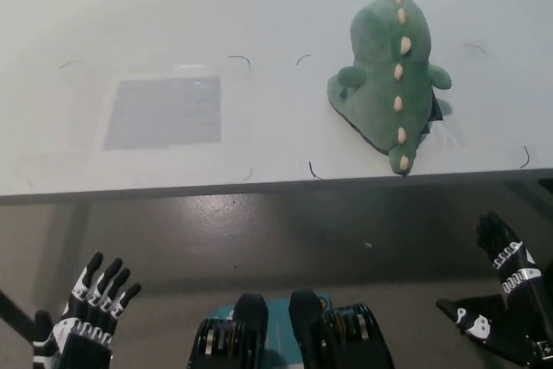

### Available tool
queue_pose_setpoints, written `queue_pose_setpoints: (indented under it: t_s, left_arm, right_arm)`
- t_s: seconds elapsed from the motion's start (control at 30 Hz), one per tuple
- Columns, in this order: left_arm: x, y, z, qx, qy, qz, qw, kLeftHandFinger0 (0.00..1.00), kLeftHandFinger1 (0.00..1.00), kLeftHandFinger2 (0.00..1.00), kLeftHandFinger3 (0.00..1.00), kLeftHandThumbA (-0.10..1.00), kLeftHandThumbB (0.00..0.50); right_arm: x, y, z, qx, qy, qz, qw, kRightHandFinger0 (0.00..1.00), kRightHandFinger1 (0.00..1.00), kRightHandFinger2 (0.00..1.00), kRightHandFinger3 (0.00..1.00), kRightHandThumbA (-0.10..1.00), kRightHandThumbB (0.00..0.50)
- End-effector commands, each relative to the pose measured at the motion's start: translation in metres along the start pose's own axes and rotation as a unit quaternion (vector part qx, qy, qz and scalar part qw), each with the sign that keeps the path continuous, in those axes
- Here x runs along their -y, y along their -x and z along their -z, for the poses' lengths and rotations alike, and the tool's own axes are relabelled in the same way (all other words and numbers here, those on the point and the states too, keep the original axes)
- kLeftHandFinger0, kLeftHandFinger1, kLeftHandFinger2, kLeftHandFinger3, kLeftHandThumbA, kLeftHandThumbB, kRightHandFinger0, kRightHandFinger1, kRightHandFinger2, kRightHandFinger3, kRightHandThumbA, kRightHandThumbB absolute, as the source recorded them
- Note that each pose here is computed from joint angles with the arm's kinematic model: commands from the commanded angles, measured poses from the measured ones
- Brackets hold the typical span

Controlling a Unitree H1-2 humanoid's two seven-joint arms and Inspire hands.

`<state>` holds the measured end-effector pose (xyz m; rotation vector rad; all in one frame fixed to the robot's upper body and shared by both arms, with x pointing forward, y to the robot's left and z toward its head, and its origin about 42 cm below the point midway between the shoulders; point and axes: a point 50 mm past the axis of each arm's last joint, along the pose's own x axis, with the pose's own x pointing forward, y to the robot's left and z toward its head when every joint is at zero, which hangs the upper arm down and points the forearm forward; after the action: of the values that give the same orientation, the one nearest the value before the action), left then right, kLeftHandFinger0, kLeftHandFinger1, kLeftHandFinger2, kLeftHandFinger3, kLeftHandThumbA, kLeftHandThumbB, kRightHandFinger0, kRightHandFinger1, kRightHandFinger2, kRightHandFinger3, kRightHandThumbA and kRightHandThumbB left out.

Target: Use both hands to pick up a dinasour on the right side and move it to the left side

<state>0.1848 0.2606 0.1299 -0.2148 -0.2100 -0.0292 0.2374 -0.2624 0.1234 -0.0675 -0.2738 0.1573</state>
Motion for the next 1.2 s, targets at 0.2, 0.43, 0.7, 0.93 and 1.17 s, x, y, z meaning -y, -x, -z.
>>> queue_pose_setpoints:
  t_s: [0.2,0.43,0.7,0.93,1.17]
  left_arm:
    - [-0.002,-0.026,-0.039,0.083,-0.023,0.041,0.995,1.00,1.00,1.00,1.00,1.00,0.265]
    - [0.004,-0.085,-0.086,0.155,-0.049,0.068,0.984,1.00,1.00,1.00,1.00,1.00,0.299]
    - [0.033,-0.144,-0.131,0.198,-0.063,0.106,0.972,1.00,1.00,1.00,1.00,1.00,0.362]
    - [0.063,-0.185,-0.160,0.206,-0.060,0.123,0.969,1.00,1.00,1.00,1.00,1.00,0.463]
    - [0.087,-0.245,-0.186,0.213,-0.085,0.137,0.964,1.00,1.00,1.00,1.00,1.00,0.460]
  right_arm:
    - [0.007,-0.016,-0.034,0.092,0.006,0.004,0.996,1.00,1.00,1.00,1.00,1.00,0.180]
    - [0.020,-0.058,-0.065,0.142,0.010,0.003,0.990,1.00,1.00,1.00,1.00,1.00,0.215]
    - [0.020,-0.097,-0.091,0.183,0.011,0.004,0.983,1.00,1.00,1.00,1.00,1.00,0.272]
    - [0.024,-0.131,-0.117,0.218,0.030,-0.004,0.976,1.00,1.00,1.00,1.00,0.97,0.307]
    - [0.028,-0.183,-0.158,0.233,0.035,-0.002,0.972,1.00,1.00,1.00,1.00,0.97,0.323]
